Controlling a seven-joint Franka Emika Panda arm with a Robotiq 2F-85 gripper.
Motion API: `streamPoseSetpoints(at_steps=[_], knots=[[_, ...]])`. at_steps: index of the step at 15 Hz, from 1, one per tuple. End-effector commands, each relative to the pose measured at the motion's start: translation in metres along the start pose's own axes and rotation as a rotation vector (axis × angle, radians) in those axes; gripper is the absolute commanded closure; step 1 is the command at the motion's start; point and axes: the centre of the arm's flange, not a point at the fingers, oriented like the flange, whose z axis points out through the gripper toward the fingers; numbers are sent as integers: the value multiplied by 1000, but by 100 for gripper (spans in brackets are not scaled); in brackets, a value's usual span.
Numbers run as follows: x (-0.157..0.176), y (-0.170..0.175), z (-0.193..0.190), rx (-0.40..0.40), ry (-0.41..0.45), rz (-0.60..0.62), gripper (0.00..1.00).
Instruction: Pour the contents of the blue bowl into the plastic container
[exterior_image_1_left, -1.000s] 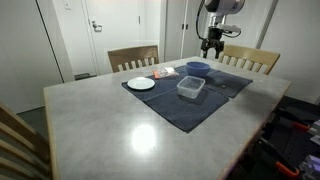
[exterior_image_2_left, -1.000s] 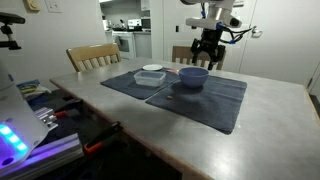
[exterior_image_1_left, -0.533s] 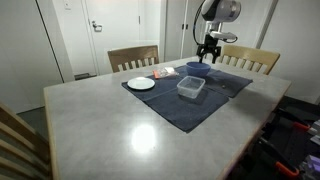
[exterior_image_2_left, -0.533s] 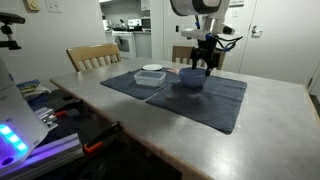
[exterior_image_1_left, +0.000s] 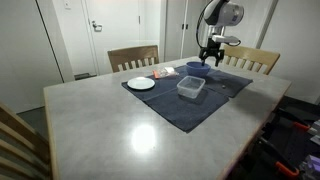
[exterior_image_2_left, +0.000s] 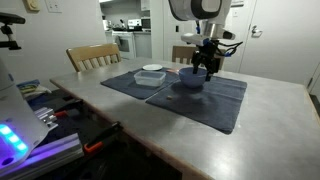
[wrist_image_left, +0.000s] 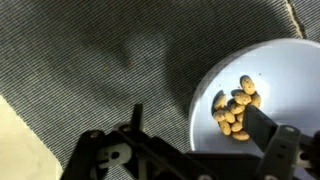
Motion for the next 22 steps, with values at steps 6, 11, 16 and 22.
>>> streamPoseSetpoints(at_steps=[6, 11, 16, 22], knots=[[-2, 5, 22, 6, -12, 27, 25], [-3, 5, 23, 2, -15, 25, 56], [-4, 2, 18, 5, -15, 12, 92], [-5, -12, -3, -3, -7, -22, 100]])
